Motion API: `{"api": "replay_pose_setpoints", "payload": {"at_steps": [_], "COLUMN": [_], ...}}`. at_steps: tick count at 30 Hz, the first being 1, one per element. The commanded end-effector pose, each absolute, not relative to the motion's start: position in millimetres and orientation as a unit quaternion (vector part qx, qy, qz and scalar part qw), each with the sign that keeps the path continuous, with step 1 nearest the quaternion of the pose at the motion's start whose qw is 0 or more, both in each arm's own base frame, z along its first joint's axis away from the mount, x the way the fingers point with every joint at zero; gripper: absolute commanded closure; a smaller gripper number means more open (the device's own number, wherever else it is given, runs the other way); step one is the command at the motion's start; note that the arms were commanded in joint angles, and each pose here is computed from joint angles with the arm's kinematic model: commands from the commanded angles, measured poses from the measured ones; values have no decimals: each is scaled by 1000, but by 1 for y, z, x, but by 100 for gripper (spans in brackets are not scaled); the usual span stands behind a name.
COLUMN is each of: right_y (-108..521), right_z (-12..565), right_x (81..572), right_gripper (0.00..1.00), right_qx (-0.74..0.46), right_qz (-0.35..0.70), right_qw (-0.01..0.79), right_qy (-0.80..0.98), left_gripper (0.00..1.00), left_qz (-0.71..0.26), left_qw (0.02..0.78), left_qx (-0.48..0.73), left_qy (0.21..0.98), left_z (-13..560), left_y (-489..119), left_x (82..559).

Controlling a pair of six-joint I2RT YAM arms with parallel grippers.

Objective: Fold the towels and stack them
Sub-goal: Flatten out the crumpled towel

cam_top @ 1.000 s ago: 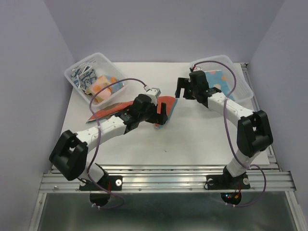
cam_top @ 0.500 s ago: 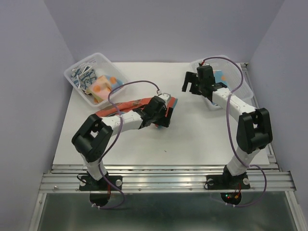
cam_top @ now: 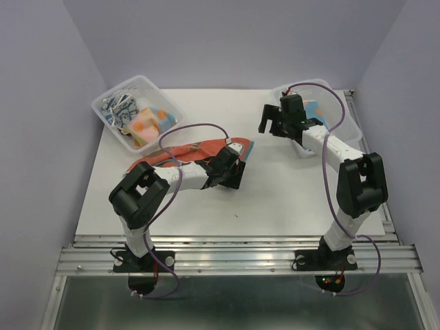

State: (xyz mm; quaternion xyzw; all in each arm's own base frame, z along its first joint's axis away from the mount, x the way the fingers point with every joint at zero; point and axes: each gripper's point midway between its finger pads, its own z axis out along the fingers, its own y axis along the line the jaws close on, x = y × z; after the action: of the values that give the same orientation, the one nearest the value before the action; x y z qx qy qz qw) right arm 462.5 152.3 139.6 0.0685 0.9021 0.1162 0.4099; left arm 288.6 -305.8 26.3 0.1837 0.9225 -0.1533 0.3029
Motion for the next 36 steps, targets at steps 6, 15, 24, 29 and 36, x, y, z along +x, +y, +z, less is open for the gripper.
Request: {"api": "replay_pose_setpoints", "payload": {"at_steps": [6,15,24,29,36], "right_y": [163,180,187,196,189], "right_z": [166,142,105,81,52], "right_x": [475,459,431,421,380], "right_gripper": [0,0,0,0,0], "right_qx": [59,30,13,-2,14], "right_qz": [142,164,89,66,38], "right_qw": [434,393,367,341,315], "right_qy": [888,904,926,938,948], "left_gripper": [37,98,100,100,100], "left_qz": [-77,-6,-22,-35,-42], "left_qw": [254,213,243,258,268], "left_qx": [162,151,118,97,79], "left_qy": [950,965,963,961,959], "left_z": [-8,-34,-11,0,2], "left_y": [-276,-251,-248,-246,-242], "left_x": [245,200,191,185,178]}}
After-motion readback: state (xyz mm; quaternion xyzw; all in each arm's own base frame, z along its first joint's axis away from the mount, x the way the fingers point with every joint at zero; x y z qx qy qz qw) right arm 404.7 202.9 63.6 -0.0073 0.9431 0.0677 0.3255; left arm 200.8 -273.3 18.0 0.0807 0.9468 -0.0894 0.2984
